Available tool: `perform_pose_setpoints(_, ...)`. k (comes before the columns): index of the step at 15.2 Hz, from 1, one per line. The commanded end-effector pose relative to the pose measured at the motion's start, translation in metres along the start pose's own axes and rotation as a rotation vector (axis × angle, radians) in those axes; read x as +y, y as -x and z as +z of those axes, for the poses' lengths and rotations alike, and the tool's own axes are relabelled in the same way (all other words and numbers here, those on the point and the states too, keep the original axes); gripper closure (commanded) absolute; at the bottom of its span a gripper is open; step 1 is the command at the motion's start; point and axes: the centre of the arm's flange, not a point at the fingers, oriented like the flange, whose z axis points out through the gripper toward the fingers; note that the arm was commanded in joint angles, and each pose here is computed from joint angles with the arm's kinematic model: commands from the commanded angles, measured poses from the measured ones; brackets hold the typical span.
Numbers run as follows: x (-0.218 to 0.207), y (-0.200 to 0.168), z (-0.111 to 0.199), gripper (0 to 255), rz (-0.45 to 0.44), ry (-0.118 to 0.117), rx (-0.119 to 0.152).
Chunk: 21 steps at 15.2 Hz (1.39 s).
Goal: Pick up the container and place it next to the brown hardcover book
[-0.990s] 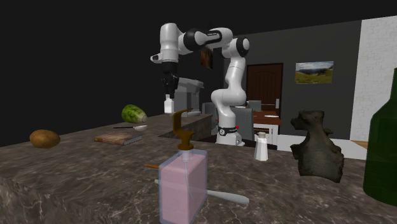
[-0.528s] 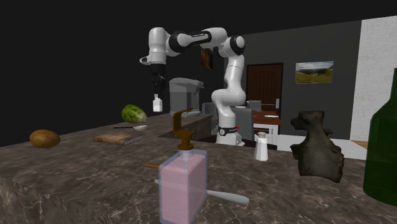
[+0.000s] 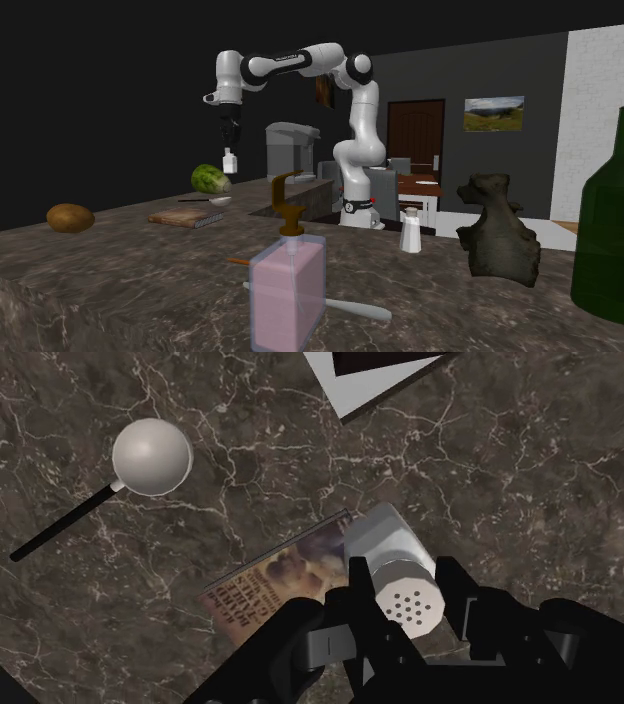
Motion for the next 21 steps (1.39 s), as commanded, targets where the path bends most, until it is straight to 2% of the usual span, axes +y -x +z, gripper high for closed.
perform_pose_setpoints(1,0.023,-0.006,0.001,255,-0.002,0.001,0.0)
perform_pose_setpoints(2,0.044,-0.01,0.001,255,-0.002,0.001,0.0)
perform_pose_setpoints(21,0.046,-0.009,0.101,255,-0.002,0.001,0.0)
